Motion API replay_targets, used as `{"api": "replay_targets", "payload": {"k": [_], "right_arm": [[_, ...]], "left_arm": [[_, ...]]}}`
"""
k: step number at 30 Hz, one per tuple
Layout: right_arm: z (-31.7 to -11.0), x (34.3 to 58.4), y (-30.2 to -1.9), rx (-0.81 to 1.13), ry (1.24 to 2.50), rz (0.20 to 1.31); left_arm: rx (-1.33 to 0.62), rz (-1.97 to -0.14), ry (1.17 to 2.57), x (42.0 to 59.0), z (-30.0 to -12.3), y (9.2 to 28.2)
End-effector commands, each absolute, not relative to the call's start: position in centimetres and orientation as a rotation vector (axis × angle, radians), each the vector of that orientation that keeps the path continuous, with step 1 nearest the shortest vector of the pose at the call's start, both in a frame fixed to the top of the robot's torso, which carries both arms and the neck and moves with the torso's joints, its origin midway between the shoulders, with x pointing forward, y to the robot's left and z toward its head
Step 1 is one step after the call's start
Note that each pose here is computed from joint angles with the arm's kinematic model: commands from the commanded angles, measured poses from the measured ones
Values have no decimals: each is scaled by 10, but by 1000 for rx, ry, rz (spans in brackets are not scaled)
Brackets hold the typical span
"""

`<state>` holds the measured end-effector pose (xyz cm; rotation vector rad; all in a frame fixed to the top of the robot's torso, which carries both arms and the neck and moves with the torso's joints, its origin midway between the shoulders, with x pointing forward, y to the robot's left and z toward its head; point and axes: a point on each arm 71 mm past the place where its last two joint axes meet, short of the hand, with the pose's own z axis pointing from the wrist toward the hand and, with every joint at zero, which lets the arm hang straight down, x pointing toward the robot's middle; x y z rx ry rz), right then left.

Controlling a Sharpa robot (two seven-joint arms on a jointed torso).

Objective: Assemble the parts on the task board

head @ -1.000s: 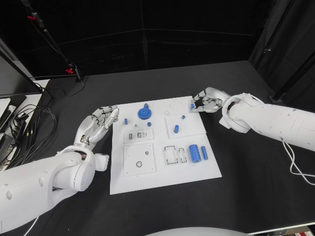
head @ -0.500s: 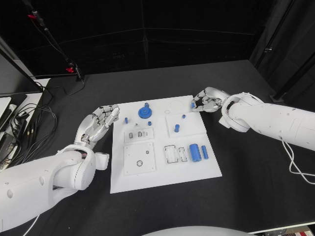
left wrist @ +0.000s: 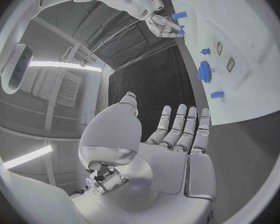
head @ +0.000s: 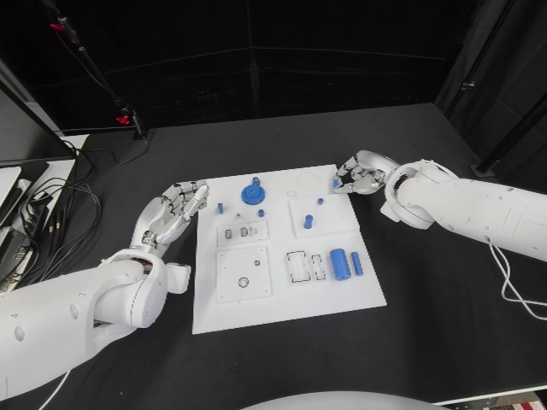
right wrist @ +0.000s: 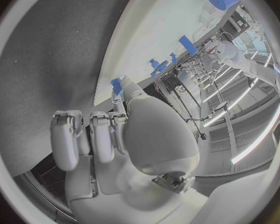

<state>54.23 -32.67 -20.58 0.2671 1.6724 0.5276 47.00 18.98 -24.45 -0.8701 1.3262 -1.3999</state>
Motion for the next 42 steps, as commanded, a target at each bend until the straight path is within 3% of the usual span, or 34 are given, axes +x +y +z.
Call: {"api": "replay_targets", "payload": {"k": [1,20,29,42], "right_arm": [[-203,543,-326,260,1639,523],[-185,539,-309,257,1465,600],[-168,537,-259,232,1516,698],[-164,524,-184,150,1569,780]], "left_arm": [[-678,-1542,1100,464,-225,188],[-678,-1540,1098,463,-223,190],[-677,-1543,1096,462,-221,189],[-674,-1545,1094,463,-220,188]]}}
